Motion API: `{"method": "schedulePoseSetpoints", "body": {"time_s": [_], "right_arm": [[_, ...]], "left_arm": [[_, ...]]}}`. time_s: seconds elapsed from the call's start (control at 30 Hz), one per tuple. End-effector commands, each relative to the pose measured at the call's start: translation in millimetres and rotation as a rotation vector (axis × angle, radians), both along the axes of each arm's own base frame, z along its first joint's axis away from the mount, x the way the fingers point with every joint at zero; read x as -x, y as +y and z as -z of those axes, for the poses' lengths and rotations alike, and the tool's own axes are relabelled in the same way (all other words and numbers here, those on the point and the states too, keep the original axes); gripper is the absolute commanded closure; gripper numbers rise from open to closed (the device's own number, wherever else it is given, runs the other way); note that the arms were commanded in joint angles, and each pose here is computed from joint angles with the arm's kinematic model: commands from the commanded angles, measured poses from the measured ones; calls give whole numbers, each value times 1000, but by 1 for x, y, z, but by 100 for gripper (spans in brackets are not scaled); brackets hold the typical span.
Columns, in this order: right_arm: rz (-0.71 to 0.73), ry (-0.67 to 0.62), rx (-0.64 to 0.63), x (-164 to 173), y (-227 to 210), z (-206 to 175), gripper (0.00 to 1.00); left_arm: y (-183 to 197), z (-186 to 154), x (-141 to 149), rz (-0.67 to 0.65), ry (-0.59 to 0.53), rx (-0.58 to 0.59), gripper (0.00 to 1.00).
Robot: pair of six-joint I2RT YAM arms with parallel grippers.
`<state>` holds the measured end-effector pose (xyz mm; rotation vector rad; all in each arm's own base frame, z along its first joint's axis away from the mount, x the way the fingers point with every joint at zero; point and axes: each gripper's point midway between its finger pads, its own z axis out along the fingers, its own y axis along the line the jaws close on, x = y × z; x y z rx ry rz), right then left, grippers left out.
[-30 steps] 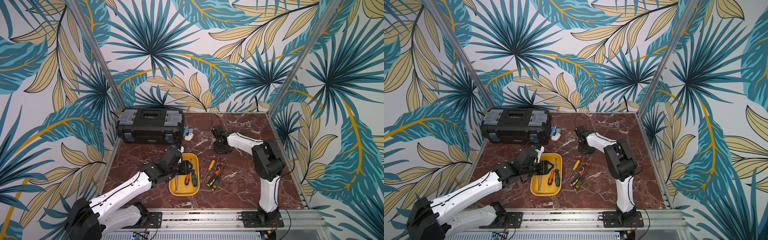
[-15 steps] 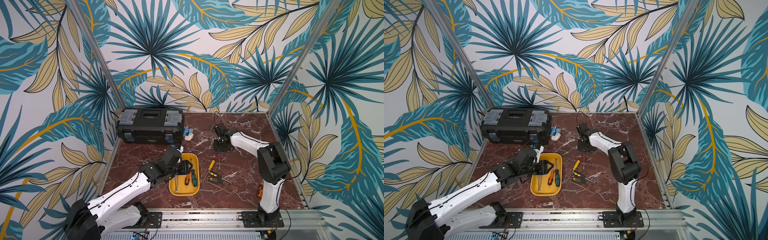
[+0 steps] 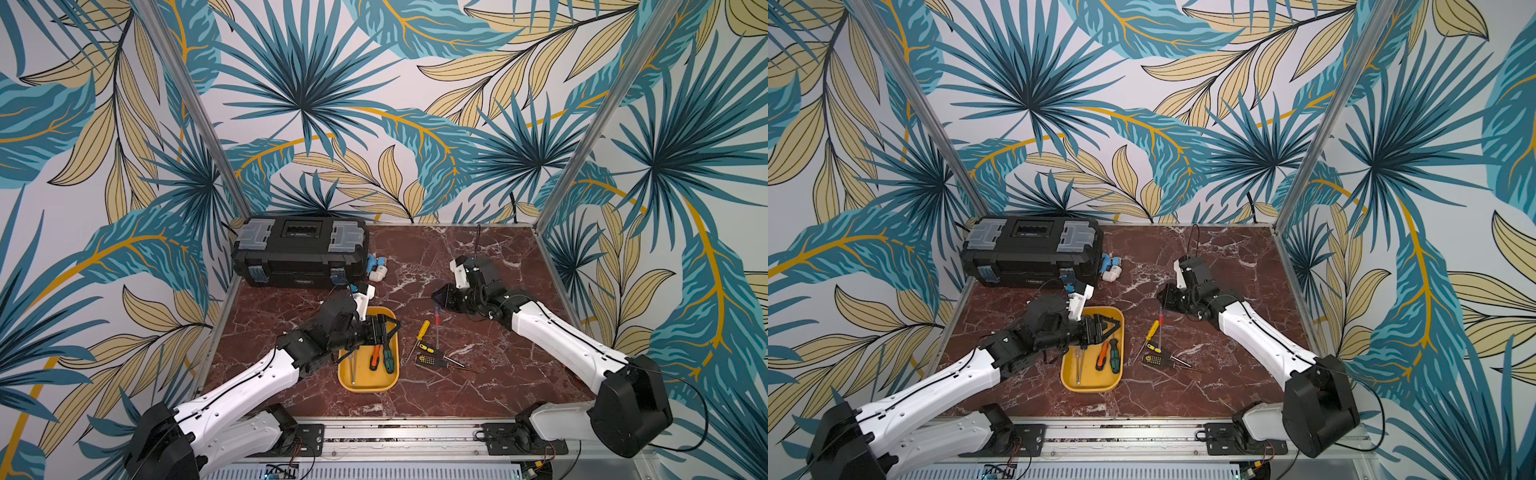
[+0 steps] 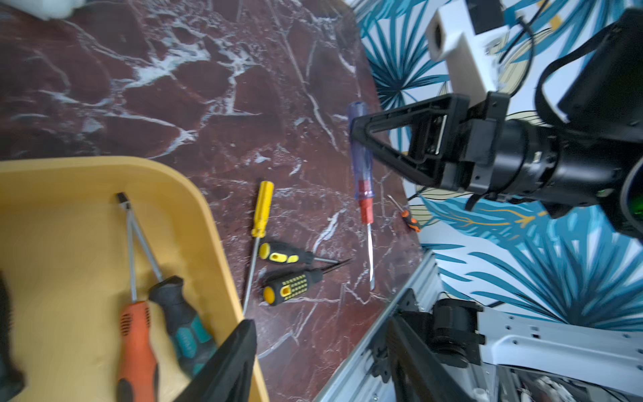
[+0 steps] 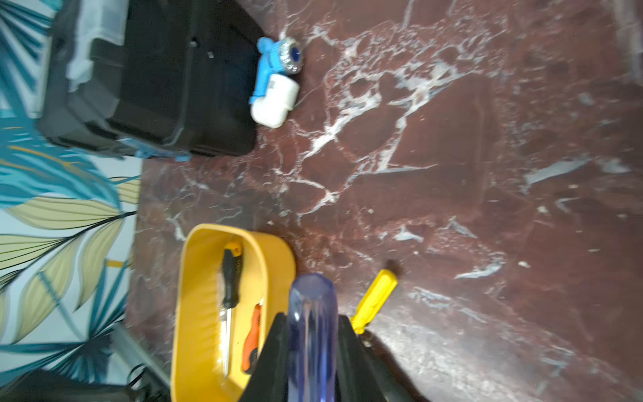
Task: Put the screwdriver on the desktop into the storage box
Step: Place the screwdriver in the storage box.
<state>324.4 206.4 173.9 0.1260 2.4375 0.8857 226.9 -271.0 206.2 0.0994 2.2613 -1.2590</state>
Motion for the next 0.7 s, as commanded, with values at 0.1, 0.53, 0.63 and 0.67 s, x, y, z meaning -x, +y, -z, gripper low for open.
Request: {"method": "schedulePoseSetpoints", "body": {"time_s": [0.1,0.53,0.63,0.67], "right_arm": [[-135,-71,-405,27,45,-69,100],[-160,-127,-573,38,62,-111,100],[-162,-125,-578,39,65,-109,100],[-164,-125,-583,40,66,-109,100]], "left_arm": [[-32,-49,6,149,-79,276,30],[-49,-83,21,299,-101,485,39],[-49,-81,23,301,-96,476,35],[-49,-80,23,301,-95,476,35]]}}
